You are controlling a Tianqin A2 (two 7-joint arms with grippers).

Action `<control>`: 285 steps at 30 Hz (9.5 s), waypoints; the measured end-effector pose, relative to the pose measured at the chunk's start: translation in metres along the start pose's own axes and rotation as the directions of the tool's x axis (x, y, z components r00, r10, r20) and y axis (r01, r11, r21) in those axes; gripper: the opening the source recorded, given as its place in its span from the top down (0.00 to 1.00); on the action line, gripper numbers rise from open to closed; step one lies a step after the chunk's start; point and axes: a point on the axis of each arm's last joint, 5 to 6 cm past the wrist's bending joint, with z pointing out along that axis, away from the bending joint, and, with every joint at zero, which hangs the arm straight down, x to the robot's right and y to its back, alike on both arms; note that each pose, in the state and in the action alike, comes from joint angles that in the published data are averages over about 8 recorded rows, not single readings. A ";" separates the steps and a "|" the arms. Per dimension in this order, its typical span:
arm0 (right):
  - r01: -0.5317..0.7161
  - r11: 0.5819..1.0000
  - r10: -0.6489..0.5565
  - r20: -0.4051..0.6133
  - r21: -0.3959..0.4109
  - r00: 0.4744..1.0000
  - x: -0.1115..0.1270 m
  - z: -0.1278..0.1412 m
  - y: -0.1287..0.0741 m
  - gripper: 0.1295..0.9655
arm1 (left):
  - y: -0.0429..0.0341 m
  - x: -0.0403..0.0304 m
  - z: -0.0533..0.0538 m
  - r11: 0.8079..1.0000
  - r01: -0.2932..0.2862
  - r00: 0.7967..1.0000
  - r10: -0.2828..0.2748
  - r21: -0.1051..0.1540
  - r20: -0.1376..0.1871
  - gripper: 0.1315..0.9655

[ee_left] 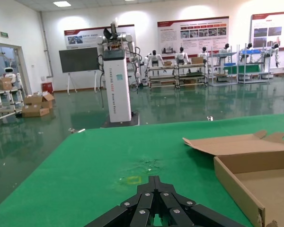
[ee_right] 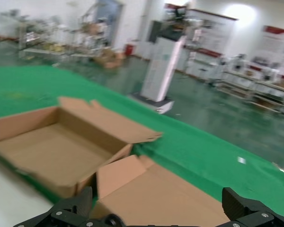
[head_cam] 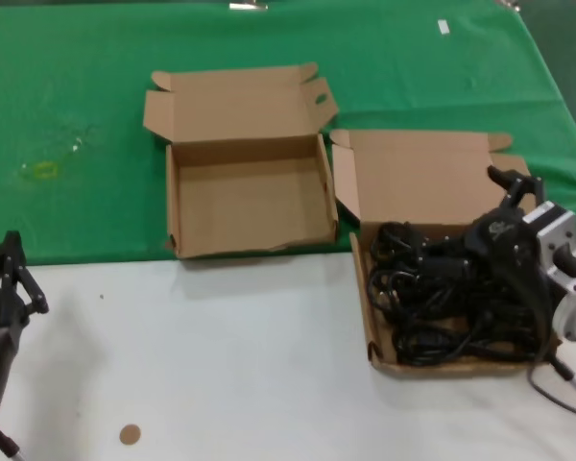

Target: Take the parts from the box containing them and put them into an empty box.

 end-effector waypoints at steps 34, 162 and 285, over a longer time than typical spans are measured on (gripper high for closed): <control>0.695 0.718 -0.547 0.649 0.038 0.529 0.123 0.027 -0.060 0.00 | 0.0000 0.0000 0.000 1.000 0.000 1.000 0.000 0.000 0.000 0.99; 0.679 0.702 -0.627 0.640 0.215 0.445 0.024 0.211 -0.186 0.90 | 0.0000 0.0000 0.000 1.000 0.000 1.000 0.000 0.000 0.000 0.99; -0.171 0.984 0.175 -0.106 0.045 0.979 -0.059 0.043 0.016 0.00 | 0.0000 0.0000 0.000 1.000 0.000 1.000 0.000 0.000 0.000 0.00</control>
